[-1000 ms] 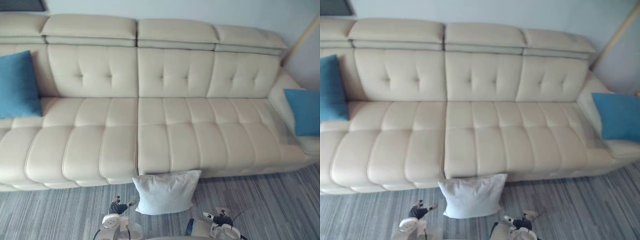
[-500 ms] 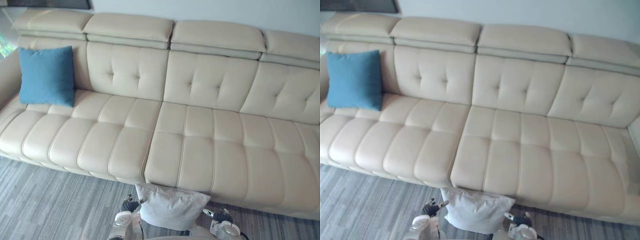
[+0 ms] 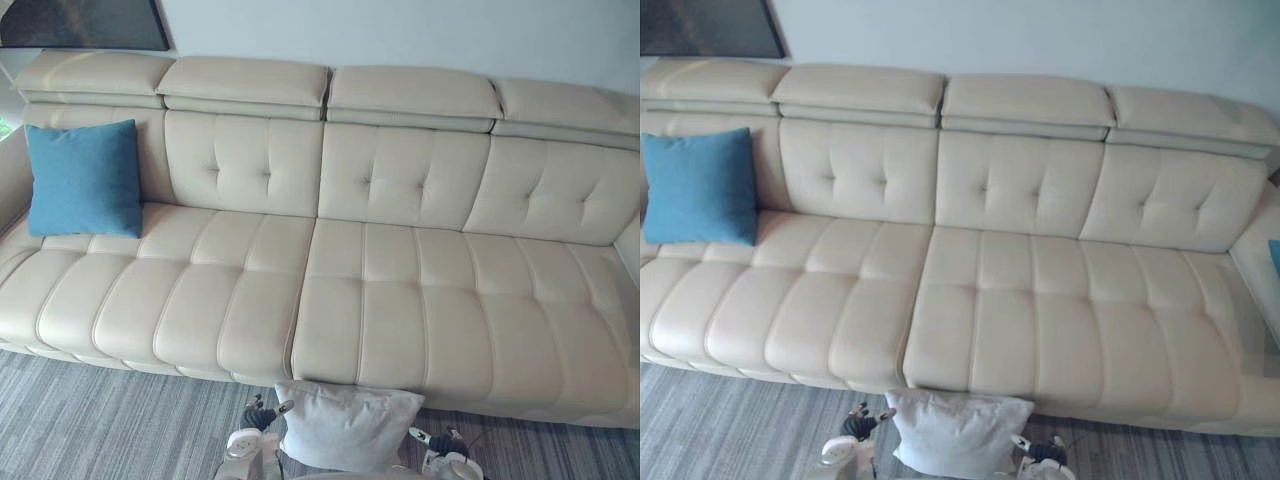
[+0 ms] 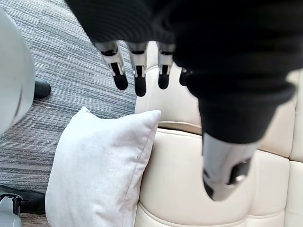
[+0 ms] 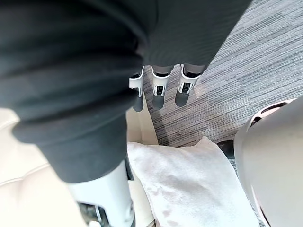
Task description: Pick up cushions and gather them together orderly.
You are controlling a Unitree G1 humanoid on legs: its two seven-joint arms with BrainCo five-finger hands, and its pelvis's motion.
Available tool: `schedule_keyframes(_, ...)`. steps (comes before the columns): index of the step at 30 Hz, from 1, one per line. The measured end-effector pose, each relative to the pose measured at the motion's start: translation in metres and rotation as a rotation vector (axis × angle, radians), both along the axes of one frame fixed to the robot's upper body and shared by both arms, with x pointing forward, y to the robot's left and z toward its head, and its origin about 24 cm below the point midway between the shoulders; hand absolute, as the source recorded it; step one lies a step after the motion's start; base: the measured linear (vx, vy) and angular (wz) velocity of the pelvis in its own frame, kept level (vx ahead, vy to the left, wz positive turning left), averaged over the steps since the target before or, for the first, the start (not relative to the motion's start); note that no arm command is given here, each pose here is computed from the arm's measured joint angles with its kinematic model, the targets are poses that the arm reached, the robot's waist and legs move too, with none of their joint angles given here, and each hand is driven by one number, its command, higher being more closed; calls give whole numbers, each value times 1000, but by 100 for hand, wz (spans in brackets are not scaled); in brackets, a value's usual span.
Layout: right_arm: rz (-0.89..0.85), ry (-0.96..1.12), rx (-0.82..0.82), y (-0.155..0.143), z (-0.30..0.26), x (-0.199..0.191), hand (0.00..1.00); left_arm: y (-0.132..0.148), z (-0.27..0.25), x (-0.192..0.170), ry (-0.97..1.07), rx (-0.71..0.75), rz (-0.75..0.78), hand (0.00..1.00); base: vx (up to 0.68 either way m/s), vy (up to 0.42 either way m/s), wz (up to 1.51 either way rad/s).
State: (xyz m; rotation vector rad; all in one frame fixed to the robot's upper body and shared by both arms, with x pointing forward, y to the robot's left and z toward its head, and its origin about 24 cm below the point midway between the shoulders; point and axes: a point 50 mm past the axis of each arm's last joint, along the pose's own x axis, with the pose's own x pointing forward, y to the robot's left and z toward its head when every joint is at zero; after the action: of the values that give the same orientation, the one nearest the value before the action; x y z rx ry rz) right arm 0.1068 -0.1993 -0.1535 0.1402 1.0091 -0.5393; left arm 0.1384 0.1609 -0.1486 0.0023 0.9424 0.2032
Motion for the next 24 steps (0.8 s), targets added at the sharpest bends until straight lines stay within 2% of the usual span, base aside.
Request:
schedule_keyframes(7,-21,-19,-4,2,2,7,0,4,2,2,-21,-4,29,0,-205,-3,-6)
schedule_keyframes(12,18,-65,-38,-5,10,28,0,7,12,22,-85,1,67,0,-311,-2,-9)
schedule_keyframes(14,16,-81,-46,-5,12,35,0,18,17,29,-116,30,83,0,-168,-32,2)
schedule_keyframes(18,30,-207,-99,-17,34,70,0,24,38,60,-244,37,93,0,-177,-24,-13)
schedule_keyframes(24,10,-449,-169,-27,85,139,0,36,92,125,-496,57,143,0,-117,-50,-9)
